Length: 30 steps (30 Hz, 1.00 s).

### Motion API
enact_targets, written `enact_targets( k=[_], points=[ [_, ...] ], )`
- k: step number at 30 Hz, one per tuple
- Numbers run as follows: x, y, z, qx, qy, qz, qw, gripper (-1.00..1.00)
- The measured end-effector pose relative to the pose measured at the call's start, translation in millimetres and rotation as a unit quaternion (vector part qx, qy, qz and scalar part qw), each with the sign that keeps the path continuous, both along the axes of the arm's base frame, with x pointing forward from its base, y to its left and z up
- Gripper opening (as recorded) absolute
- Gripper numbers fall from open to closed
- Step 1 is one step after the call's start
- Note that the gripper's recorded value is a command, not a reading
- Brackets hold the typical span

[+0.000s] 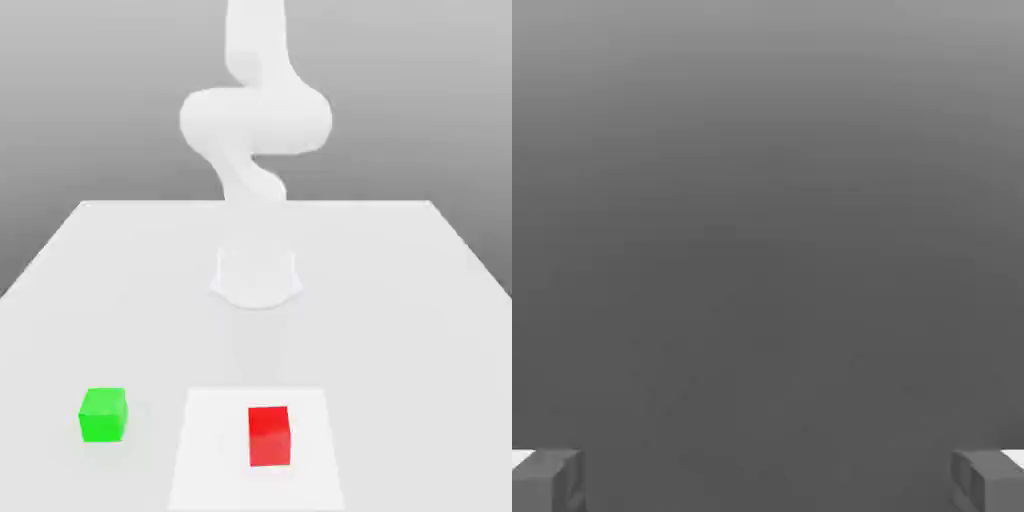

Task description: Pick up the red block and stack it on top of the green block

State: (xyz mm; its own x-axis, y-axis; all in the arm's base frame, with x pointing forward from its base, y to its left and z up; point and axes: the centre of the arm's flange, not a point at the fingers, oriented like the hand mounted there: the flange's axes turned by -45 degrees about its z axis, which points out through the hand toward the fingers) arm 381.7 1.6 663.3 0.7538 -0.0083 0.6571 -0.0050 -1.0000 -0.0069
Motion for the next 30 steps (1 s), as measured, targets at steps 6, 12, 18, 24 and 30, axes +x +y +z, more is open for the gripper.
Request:
enact_targets(
  k=[6,12,18,24,30],
  points=[
    [60,5,-128,-0.004,0.102,0.008,0.995,0.0],
    [79,9,-260,-0.007,0.2,0.016,0.98,0.0],
    [60,13,-386,-0.01,0.296,0.024,0.955,0.0],
    [36,14,-480,-0.012,0.349,0.029,0.936,0.0],
    [35,14,-513,-0.012,0.35,0.029,0.936,-1.0]
  ],
)
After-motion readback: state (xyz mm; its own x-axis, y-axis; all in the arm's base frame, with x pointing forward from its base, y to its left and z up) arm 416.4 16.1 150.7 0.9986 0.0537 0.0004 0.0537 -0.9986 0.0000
